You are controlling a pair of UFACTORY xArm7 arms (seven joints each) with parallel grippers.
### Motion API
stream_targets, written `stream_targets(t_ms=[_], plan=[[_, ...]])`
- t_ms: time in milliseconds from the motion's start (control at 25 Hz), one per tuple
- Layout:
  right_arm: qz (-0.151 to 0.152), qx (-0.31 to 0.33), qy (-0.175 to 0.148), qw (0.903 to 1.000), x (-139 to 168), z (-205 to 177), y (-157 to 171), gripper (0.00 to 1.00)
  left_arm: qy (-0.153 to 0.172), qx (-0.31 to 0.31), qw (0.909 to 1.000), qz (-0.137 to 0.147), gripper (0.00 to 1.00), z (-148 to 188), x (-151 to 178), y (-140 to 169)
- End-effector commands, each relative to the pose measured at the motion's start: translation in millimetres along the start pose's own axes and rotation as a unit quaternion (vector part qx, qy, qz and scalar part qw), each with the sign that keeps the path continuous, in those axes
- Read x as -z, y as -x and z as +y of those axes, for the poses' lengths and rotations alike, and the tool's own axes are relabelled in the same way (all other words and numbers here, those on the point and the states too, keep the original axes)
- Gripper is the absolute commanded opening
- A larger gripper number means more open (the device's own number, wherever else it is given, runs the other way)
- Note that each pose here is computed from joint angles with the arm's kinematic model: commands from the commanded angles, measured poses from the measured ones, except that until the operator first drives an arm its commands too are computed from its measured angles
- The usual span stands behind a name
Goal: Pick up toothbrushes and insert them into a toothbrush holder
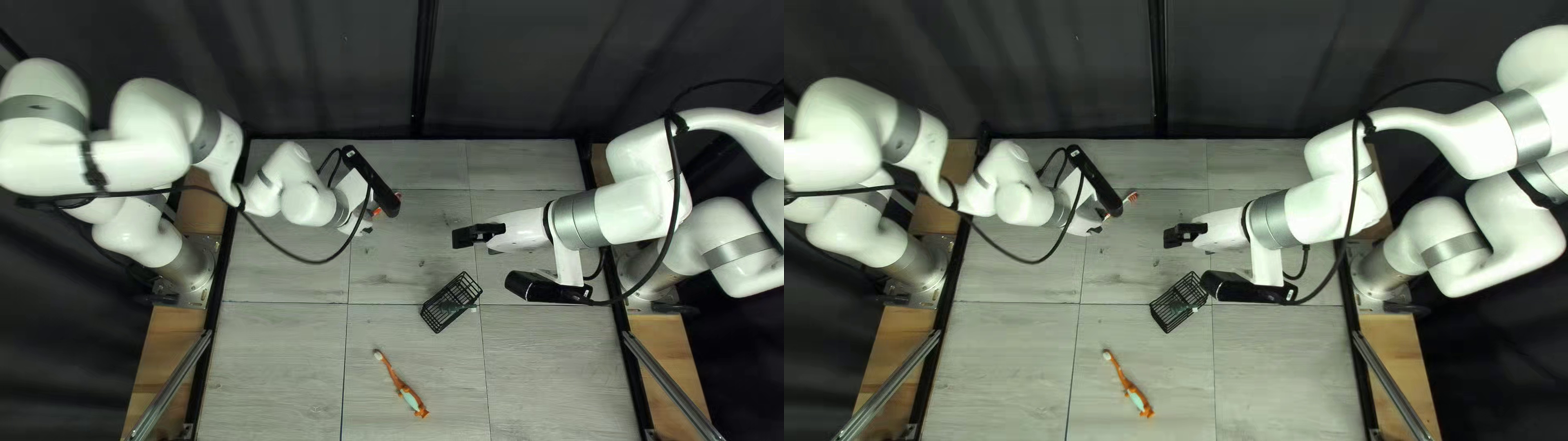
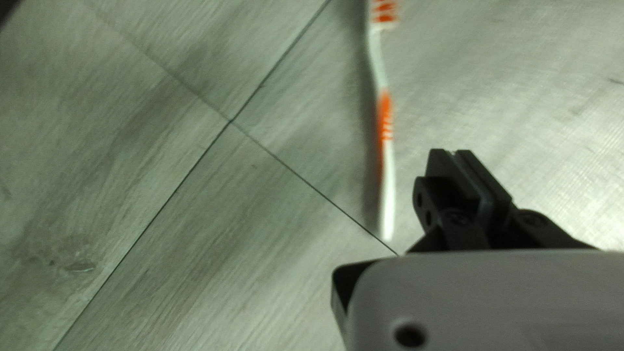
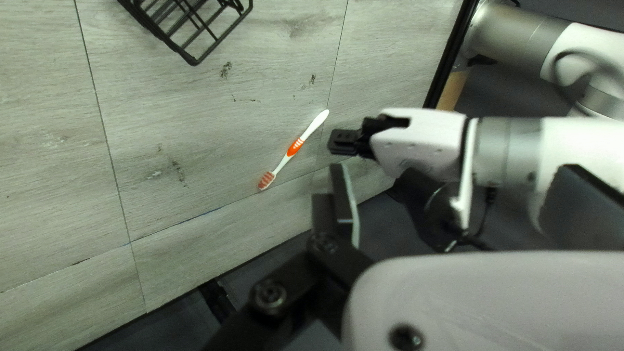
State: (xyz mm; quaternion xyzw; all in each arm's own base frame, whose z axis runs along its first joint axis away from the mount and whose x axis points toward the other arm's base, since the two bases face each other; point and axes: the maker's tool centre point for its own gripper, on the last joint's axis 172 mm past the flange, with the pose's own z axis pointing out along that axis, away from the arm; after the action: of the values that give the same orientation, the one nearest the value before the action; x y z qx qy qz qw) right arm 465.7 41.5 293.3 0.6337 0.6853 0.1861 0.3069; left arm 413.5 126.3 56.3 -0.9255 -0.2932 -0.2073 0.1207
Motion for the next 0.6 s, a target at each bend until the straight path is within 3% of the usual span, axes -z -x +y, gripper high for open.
stream_targets(t_ms=[40,400,600], plan=[[0.001,0.000,0.001,1.0000,0,0,0,1.00,-0.007,-0.008,0.9997,-0.020,1.00,-11,-9,7],[0.021,-0.058,-0.038,0.9974,-10,-20,25,1.00,-0.027,0.005,0.9977,-0.062,1.00,-17,-18,15],[0.029,-0.111,-0.057,0.9918,2,-24,41,1.00,-0.028,0.001,0.9974,-0.067,1.00,-18,-21,17]])
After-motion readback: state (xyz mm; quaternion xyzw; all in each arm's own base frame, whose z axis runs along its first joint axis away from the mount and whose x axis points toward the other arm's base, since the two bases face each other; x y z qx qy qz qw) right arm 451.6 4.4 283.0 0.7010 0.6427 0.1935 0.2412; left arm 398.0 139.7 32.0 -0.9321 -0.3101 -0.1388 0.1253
